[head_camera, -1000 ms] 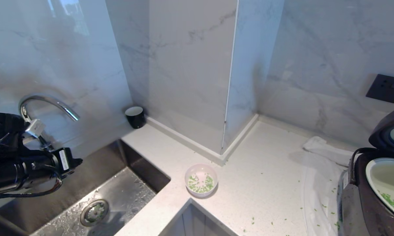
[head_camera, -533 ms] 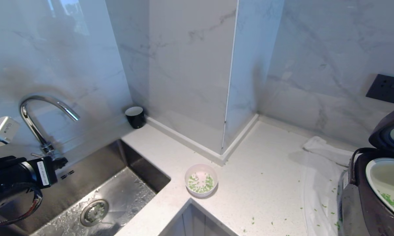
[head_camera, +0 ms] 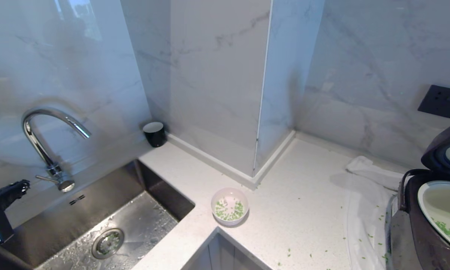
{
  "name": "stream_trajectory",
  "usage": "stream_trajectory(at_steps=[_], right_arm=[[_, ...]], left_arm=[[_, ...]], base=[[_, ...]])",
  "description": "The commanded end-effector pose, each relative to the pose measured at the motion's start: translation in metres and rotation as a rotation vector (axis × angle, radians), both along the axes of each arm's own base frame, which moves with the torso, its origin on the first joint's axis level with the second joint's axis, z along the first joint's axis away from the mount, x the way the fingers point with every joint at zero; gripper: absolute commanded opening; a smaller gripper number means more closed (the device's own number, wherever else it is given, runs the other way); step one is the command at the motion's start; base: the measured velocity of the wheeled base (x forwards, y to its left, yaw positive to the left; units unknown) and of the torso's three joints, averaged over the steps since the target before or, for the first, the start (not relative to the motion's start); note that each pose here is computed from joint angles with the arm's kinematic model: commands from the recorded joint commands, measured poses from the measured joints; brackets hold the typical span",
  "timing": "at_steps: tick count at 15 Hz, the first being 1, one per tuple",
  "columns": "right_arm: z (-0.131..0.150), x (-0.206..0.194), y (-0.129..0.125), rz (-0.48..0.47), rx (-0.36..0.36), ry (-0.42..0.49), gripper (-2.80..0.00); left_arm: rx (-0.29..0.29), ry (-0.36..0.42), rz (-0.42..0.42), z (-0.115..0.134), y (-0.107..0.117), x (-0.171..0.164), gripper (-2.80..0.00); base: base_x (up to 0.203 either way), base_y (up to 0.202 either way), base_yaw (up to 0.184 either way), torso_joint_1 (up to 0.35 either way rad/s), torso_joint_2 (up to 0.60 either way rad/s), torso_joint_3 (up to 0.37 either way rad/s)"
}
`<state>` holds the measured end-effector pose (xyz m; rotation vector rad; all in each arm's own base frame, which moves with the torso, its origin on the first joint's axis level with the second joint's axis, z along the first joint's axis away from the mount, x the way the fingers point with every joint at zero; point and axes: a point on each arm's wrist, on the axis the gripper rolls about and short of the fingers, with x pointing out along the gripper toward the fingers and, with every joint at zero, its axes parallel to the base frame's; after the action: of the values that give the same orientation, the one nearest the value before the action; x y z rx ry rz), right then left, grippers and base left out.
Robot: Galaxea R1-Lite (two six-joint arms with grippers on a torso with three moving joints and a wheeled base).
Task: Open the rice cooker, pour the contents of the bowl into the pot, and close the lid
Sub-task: Pour the water from the bowl into the rice cooker
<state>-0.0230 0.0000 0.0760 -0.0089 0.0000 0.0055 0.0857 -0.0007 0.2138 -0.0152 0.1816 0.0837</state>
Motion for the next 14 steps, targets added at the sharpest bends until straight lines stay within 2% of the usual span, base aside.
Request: stream_trajectory(at_steps=[1, 3, 7, 11, 14], right_arm=[[0.000, 0.000, 0.000, 0.001, 0.000, 0.000, -2.80], [0.000, 0.000, 0.000, 0.001, 0.000, 0.000, -2.80], [0.000, 0.000, 0.000, 0.001, 0.000, 0.000, -2.80], [0.000, 0.000, 0.000, 0.001, 0.000, 0.000, -2.80], [0.000, 0.000, 0.000, 0.001, 0.000, 0.000, -2.80]], left_arm=[[0.015, -0.105, 0.067, 0.004, 0.003, -0.024, -2.80], [0.035, -0.209, 0.115, 0.001, 0.005, -0.040, -2.80], [0.217, -0.331, 0.138, -0.015, 0.006, -0.074, -2.80], [0.232, -0.421, 0.182, -0.024, 0.006, -0.096, -2.80], [0.226, -0.470, 0.148, -0.045, 0.005, -0.110, -2.80]], base=[[0.000, 0.000, 0.000, 0.000, 0.00, 0.000], [0.000, 0.000, 0.000, 0.000, 0.00, 0.000], [0.000, 0.000, 0.000, 0.000, 0.00, 0.000], [0.000, 0.000, 0.000, 0.000, 0.00, 0.000], [0.000, 0.000, 0.000, 0.000, 0.00, 0.000]])
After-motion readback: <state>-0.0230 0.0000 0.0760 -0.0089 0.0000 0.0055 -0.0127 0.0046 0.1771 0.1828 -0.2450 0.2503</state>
